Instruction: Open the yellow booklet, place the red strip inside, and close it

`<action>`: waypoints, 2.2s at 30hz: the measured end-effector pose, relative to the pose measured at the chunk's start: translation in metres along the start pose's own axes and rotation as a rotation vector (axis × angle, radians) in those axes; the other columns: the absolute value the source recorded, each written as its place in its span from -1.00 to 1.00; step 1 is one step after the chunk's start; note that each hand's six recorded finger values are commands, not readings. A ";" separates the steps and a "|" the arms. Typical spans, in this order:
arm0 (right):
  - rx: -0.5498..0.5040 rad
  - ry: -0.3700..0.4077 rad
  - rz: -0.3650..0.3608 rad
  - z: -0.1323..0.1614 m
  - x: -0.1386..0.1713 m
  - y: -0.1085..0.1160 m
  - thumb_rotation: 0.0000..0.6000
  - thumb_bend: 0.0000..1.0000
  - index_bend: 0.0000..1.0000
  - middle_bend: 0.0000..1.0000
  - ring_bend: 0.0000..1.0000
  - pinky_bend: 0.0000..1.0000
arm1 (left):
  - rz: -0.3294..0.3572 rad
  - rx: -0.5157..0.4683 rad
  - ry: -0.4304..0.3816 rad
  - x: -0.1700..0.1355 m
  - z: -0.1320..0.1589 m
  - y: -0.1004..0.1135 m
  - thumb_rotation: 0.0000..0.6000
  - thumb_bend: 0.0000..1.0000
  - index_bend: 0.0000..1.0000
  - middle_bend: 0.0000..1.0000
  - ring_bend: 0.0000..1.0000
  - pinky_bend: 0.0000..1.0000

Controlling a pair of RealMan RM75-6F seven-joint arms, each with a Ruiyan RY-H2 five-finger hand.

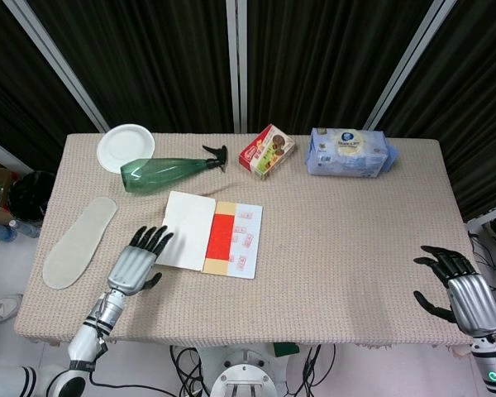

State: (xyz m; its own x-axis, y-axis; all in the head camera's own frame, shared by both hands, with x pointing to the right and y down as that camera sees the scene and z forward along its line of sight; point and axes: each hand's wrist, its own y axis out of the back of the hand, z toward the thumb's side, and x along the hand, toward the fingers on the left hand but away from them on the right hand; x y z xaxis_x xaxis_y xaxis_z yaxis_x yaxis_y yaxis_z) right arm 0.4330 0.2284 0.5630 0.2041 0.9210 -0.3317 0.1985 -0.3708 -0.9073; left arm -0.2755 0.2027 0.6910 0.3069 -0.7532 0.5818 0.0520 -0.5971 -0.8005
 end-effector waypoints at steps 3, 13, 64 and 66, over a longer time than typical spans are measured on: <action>-0.001 0.000 -0.003 0.001 0.001 0.000 1.00 -0.58 -0.35 -0.66 -0.65 -0.56 | -0.005 0.011 -0.006 0.006 0.003 -0.007 1.00 -0.47 -1.00 -1.00 -1.00 -0.91; -0.002 -0.016 -0.019 -0.001 0.009 0.003 1.00 -0.58 -0.35 -0.66 -0.65 -0.56 | 0.070 0.034 -0.009 0.030 0.010 -0.014 1.00 -0.55 -1.00 -1.00 -1.00 -0.91; 0.049 -0.052 -0.002 -0.023 0.012 0.008 1.00 -0.56 -0.38 -0.68 -0.67 -0.56 | 0.214 -0.114 0.287 -0.085 -0.107 0.072 1.00 -0.56 -0.91 -1.00 -1.00 -0.91; 0.054 -0.046 0.003 -0.022 0.013 0.006 1.00 -0.56 -0.38 -0.68 -0.67 -0.56 | 0.222 -0.111 0.325 -0.111 -0.120 0.068 1.00 -0.56 -0.91 -1.00 -1.00 -0.91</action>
State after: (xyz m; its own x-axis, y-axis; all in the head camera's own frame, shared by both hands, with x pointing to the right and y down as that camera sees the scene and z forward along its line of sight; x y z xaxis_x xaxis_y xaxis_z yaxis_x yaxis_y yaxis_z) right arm 0.4578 0.2351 0.5588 0.1600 0.9249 -0.3450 0.1457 -0.3678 -0.9184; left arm -0.4200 0.2125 0.5891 -0.0184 -0.9045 0.4261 -0.0897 -0.4229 -0.9017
